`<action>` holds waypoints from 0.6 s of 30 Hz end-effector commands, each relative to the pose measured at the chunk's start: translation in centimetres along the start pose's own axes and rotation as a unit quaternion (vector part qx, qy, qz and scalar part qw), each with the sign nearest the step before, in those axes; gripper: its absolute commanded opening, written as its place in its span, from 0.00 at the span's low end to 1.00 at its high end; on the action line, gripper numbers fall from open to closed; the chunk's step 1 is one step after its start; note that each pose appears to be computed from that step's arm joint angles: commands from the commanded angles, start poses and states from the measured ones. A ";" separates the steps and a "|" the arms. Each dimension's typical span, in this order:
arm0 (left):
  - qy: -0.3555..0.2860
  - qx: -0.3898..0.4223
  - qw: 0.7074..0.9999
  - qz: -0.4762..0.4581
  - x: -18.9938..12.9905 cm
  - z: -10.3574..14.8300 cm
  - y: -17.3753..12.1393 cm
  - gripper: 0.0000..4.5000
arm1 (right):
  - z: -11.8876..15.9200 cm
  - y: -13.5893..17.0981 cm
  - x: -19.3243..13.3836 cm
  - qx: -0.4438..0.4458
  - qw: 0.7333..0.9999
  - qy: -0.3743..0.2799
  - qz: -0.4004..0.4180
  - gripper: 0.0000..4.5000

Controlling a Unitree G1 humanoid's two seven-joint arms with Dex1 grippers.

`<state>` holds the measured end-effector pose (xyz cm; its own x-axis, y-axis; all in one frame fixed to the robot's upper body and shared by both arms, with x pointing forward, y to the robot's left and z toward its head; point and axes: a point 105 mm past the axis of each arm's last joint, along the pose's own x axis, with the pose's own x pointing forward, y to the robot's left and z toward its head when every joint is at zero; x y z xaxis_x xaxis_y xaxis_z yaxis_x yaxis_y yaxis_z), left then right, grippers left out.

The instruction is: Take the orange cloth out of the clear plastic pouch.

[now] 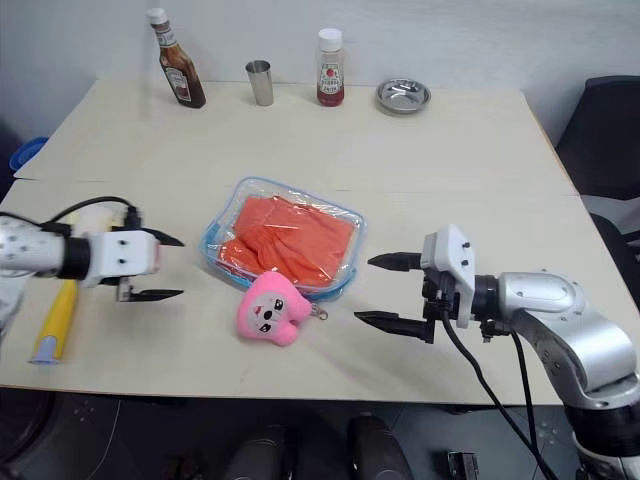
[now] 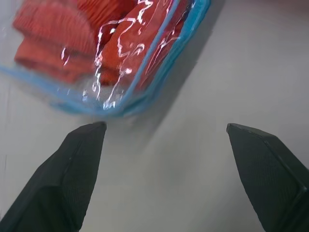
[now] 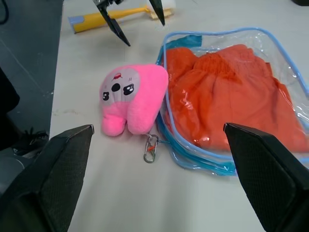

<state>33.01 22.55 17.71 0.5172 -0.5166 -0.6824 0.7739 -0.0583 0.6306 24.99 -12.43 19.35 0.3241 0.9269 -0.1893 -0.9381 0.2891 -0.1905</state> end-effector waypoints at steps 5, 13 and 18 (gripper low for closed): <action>-0.001 0.077 0.997 -0.013 2.7 -0.3 1.4 0.94 | 1.0 1.1 -0.5 -0.014 1.000 -0.008 -0.019 1.00; 0.001 0.061 0.998 -0.005 3.2 -1.0 1.9 0.56 | 1.0 1.0 -0.6 -0.015 1.000 -0.005 -0.028 1.00; 0.000 0.015 1.000 -0.009 2.3 -0.9 0.8 0.23 | 1.1 1.0 -0.3 -0.016 1.000 -0.004 -0.020 1.00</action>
<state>35.74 21.55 15.55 0.4943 -0.5244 -0.6933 0.7630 -0.1203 0.6351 24.16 -12.36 19.36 0.3701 0.9106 -0.1838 -0.9224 0.3368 -0.1891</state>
